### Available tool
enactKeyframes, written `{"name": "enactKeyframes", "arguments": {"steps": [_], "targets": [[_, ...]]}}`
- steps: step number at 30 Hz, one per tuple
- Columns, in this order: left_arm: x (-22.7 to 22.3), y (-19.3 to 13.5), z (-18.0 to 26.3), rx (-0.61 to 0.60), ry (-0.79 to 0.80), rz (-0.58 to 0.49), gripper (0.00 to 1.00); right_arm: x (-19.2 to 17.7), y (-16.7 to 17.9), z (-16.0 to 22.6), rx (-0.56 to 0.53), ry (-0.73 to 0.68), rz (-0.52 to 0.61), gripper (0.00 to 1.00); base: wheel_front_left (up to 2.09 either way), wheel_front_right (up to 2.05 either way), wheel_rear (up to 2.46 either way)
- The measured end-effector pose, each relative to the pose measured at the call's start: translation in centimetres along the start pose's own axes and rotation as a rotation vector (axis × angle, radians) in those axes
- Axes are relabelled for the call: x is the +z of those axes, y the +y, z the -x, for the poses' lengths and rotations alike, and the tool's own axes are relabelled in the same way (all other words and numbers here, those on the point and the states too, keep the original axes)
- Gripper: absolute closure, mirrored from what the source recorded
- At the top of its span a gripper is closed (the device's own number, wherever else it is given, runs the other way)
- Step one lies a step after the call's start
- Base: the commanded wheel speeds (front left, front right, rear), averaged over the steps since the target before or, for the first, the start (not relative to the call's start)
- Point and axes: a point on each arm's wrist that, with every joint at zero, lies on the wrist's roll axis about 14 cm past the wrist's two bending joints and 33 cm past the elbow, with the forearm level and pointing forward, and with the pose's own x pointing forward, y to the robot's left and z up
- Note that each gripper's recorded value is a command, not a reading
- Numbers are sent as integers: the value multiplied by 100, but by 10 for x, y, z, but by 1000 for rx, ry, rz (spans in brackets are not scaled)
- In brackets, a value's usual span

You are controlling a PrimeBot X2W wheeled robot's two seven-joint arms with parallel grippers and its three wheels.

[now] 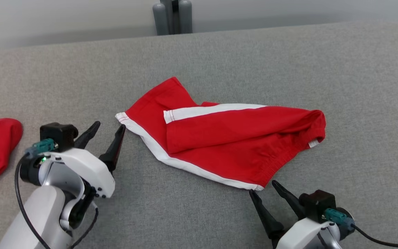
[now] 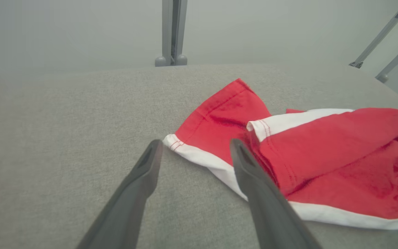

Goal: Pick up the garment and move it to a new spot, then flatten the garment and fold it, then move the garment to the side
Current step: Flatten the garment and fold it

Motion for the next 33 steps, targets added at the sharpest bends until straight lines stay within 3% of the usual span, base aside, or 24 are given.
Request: {"name": "enactKeyframes", "arguments": {"steps": [13, 14, 15, 16, 17, 28, 33], "targets": [[-45, 26, -65, -3, 194, 111, 0, -18, -3, -36, 37, 39, -13, 0, 0, 0, 0], [-51, 27, -67, -4, 223, 117, 6, -18, -4, -37, 36, 36, -14, 0, 0, 0, 0], [-54, 25, -70, -11, 235, 132, 69, -17, -5, -38, 34, 34, -15, 0, 0, 0, 0], [-55, 23, -73, -21, 239, 136, 100, -18, -5, -38, 33, 33, -16, 54, 0, 0, 0], [-56, 20, -75, -32, 247, 138, 100, -18, -6, -38, 33, 34, -18, 100, 0, 0, 0], [-29, 12, -74, -52, 138, 145, 100, 6, 1, -37, 51, -43, -43, 100, 0, 0, 0], [11, 11, -63, -46, -1, 121, 100, 43, -3, -34, 39, -149, -21, 100, 0, 0, 0]]}}
